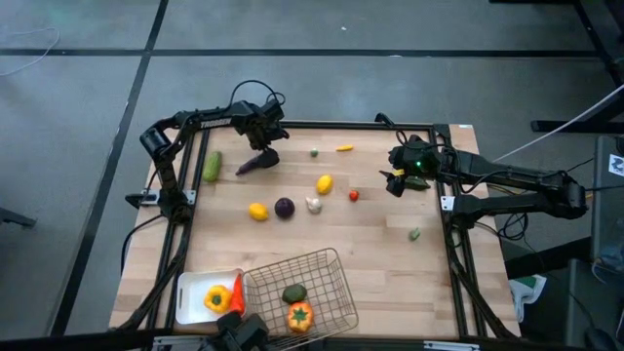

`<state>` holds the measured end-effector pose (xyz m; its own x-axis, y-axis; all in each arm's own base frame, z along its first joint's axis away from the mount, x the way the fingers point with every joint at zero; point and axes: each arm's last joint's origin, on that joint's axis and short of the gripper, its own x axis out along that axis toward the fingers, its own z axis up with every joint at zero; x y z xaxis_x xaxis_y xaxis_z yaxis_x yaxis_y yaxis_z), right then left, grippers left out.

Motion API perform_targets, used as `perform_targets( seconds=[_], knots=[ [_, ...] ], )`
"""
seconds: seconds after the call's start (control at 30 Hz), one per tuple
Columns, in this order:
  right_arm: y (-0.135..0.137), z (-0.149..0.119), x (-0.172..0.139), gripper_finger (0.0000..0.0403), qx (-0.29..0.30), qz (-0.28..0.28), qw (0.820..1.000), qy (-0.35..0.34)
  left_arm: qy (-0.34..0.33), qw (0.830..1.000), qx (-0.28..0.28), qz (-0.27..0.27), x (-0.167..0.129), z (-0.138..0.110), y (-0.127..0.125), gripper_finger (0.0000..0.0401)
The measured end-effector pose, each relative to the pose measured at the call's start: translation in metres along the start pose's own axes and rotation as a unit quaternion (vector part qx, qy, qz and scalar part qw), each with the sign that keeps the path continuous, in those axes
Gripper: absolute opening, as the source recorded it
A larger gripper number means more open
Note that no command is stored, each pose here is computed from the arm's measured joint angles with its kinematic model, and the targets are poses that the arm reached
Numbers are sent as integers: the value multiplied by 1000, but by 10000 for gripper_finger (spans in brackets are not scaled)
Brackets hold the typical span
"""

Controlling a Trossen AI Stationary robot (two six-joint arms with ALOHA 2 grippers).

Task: Sort produce into baskets
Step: Put the black eggplant into the white bin

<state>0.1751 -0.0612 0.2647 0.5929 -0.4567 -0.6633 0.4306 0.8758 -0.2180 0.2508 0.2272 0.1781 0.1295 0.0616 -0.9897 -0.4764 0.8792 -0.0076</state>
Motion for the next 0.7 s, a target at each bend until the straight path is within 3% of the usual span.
perform_targets(
  seconds=[0.7],
  knots=[
    [0, 0, 0, 315, 0, 0, 1000, 0, 9, 999, 34, 8, 5, 0, -16, 257]
  ],
)
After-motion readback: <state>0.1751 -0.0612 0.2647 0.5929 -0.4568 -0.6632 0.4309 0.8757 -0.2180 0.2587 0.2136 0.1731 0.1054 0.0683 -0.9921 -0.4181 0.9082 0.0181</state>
